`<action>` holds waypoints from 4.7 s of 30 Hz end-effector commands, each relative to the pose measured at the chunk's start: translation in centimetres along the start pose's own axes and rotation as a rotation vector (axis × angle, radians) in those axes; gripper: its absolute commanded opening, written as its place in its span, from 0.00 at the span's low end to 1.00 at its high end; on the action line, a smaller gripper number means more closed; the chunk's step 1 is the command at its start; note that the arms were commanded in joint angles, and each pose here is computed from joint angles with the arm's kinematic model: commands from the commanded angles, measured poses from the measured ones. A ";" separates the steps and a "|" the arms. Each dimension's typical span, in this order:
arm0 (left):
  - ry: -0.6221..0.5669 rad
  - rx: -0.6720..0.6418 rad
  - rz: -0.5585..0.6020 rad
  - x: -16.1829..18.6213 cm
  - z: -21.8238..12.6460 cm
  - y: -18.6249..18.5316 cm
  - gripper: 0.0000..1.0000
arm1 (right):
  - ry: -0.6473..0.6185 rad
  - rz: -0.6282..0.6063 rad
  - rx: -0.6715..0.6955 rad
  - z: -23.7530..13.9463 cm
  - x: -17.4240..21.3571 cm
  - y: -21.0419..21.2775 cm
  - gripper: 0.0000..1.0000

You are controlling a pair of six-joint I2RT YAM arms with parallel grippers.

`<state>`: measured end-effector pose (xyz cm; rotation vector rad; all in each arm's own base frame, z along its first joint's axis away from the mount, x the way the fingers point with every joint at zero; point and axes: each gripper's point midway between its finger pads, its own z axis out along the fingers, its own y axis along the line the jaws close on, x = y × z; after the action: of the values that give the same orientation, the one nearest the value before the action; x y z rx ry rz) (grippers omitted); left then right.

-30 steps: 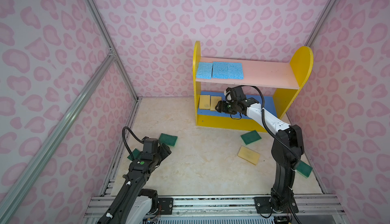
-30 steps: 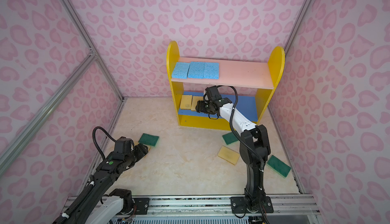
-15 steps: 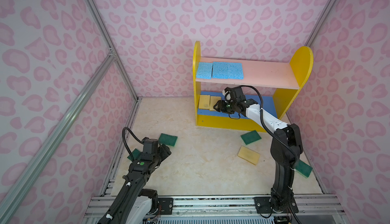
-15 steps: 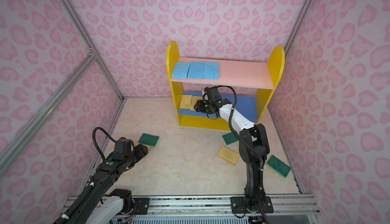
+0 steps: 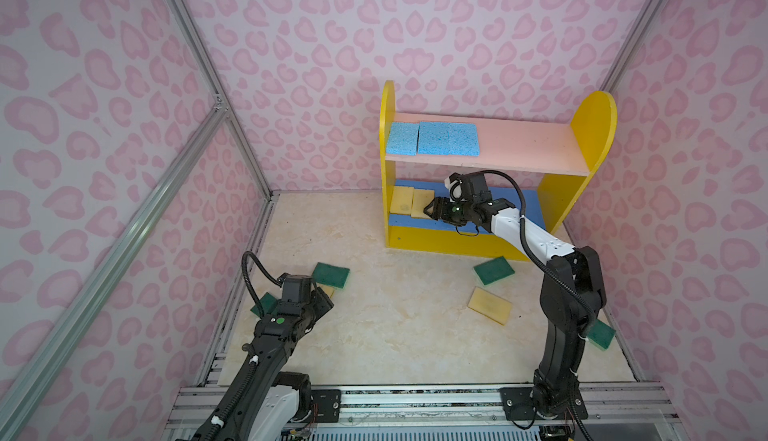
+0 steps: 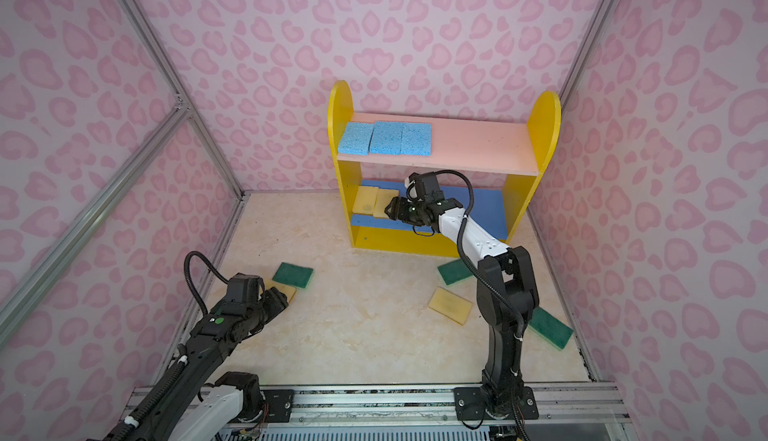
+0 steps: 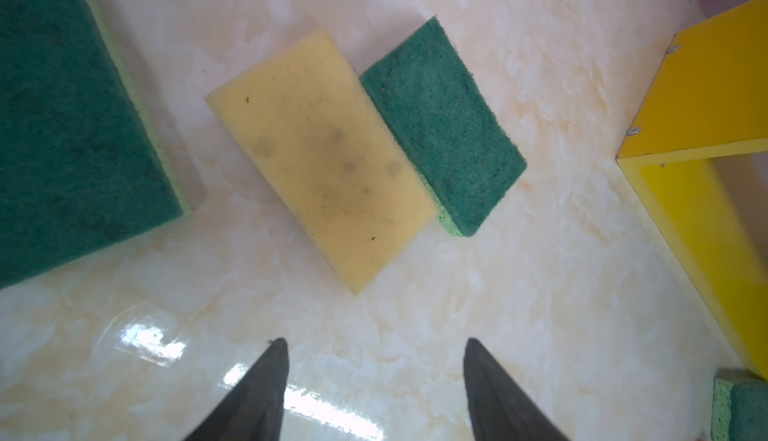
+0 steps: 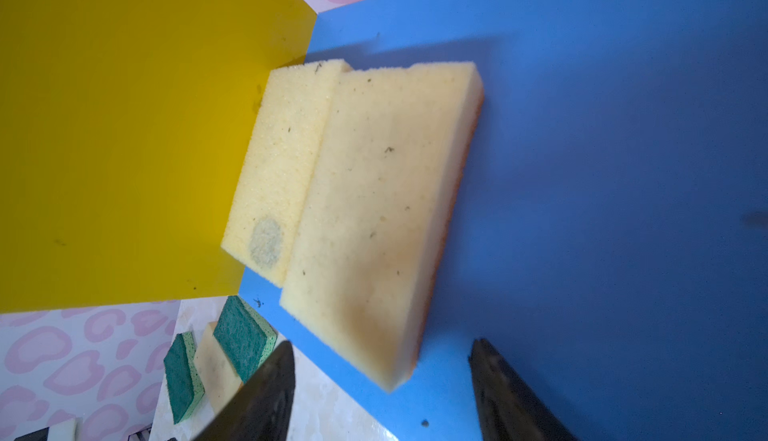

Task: Place and organize the cleaning sponges onto the shelf
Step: 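Hold the right gripper over the two yellow sponges while the left gripper hovers, then withdraw the right gripper while the left gripper grasps a yellow sponge on the table, then lift the yellow sponge with the left gripper toward the approaching right gripper, then close the right gripper on the yellow sponge and open the left gripper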

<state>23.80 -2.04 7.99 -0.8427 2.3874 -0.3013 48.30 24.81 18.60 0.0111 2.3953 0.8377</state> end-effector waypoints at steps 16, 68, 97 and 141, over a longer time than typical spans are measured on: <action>-0.027 -0.095 -0.057 -0.2 1.7 1.8 0.60 | -0.074 0.023 -0.068 -5.0 3.6 1.5 0.65; 0.019 0.162 0.014 1.3 1.3 -2.0 0.03 | -0.006 -0.013 -0.210 -9.8 14.2 4.7 0.76; 0.124 0.563 0.190 2.9 -6.2 -16.4 0.03 | 0.128 -0.004 -0.473 -4.1 18.9 15.3 0.63; 0.040 0.474 0.231 1.6 -6.4 -15.1 0.90 | 0.035 0.111 -0.398 -5.7 15.3 9.5 0.15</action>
<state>26.35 -15.35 18.16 -0.3447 2.2911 -0.8119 30.51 33.40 19.39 -0.0602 2.2482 1.3754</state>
